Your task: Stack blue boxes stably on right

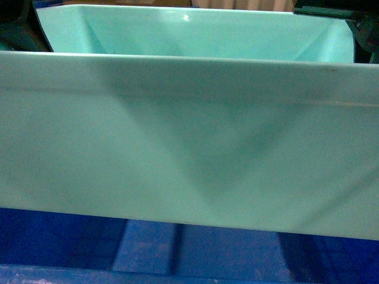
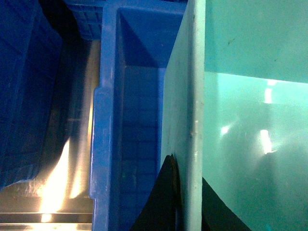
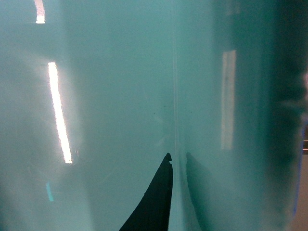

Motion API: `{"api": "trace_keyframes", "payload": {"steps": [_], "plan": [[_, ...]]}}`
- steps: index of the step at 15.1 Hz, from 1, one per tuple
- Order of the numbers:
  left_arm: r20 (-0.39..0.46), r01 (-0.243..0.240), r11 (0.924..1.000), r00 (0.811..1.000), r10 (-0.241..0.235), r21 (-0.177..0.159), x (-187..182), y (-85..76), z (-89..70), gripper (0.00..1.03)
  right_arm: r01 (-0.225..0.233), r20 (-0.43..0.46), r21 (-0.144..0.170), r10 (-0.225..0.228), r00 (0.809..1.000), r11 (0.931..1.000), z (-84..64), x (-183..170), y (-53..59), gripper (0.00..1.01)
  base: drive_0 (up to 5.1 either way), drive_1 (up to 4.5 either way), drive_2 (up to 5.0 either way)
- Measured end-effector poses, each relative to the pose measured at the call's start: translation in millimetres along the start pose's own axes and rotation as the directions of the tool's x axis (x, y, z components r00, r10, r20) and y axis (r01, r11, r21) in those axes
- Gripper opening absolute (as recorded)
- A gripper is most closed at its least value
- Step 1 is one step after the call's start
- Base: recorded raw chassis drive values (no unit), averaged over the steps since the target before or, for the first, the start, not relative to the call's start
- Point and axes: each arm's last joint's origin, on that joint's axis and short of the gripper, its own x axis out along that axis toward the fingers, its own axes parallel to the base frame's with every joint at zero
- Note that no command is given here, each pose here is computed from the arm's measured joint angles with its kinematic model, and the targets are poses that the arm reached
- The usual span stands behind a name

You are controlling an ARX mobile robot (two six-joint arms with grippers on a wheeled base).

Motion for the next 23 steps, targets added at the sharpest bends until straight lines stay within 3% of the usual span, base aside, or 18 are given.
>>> {"api": "trace_keyframes", "payload": {"steps": [3, 5, 8, 12, 14, 16, 17, 18, 23], "plan": [[0.001, 0.001, 1.0000, 1.000, -0.001, 0.000, 0.0, 0.1, 0.1, 0.02, 0.000, -0.001, 0.000, 0.000, 1.000, 1.0000, 0.0, 0.0, 0.0, 0.08, 0.0, 0.00, 0.0], [-0.103, 0.030, 0.9975, 0.994, -0.036, -0.063, 17.5, 0.0, -2.8, 0.02, -0.006, -0.027, -0.013, 0.005, 1.000, 0.9999, 7.8, 10.6, -1.9, 0.08, 0.0, 0.00, 0.0], [-0.124, 0.026, 0.9981, 0.992, -0.033, -0.057, 29.2, -0.4, -11.0, 0.02, 0.004, -0.057, -0.025, -0.005, 0.998, 0.9997, 14.1, 26.4, -5.7, 0.08, 0.0, 0.00, 0.0], [-0.100, 0.011, 0.9992, 0.995, -0.015, -0.039, 39.6, -2.4, -13.7, 0.02, -0.019, -0.018, -0.041, 0.018, 1.000, 0.9990, 20.6, 39.6, -10.3, 0.08, 0.0, 0.00, 0.0], [-0.087, 0.007, 0.9998, 0.996, -0.008, -0.016, 50.1, -3.3, -14.0, 0.02, -0.021, -0.017, -0.038, 0.021, 1.000, 0.9990, 19.2, 56.8, -11.1, 0.08, 0.0, 0.00, 0.0], [-0.134, 0.000, 1.0000, 0.991, 0.001, 0.009, 71.3, -3.3, -19.2, 0.02, -0.010, -0.022, -0.036, 0.009, 1.000, 0.9993, 18.2, 71.9, -11.4, 0.08, 0.0, 0.00, 0.0], [-0.195, 0.021, 0.9988, 0.981, -0.012, 0.044, 95.5, -3.6, -25.3, 0.02, 0.012, -0.033, -0.032, -0.013, 0.999, 0.9994, 10.6, 89.6, -14.8, 0.08, 0.0, 0.00, 0.0], [-0.192, 0.035, 0.9938, 0.981, -0.014, 0.105, 118.2, -9.0, -22.7, 0.02, 0.021, -0.039, -0.004, -0.021, 0.999, 0.9998, 8.3, 106.3, -19.0, 0.08, 0.0, 0.00, 0.0], [-0.207, 0.027, 0.9903, 0.978, 0.002, 0.137, 128.2, -14.4, -21.6, 0.02, 0.041, -0.076, -0.002, -0.041, 0.996, 0.9991, 11.2, 128.4, -25.6, 0.08, 0.0, 0.00, 0.0]]}}
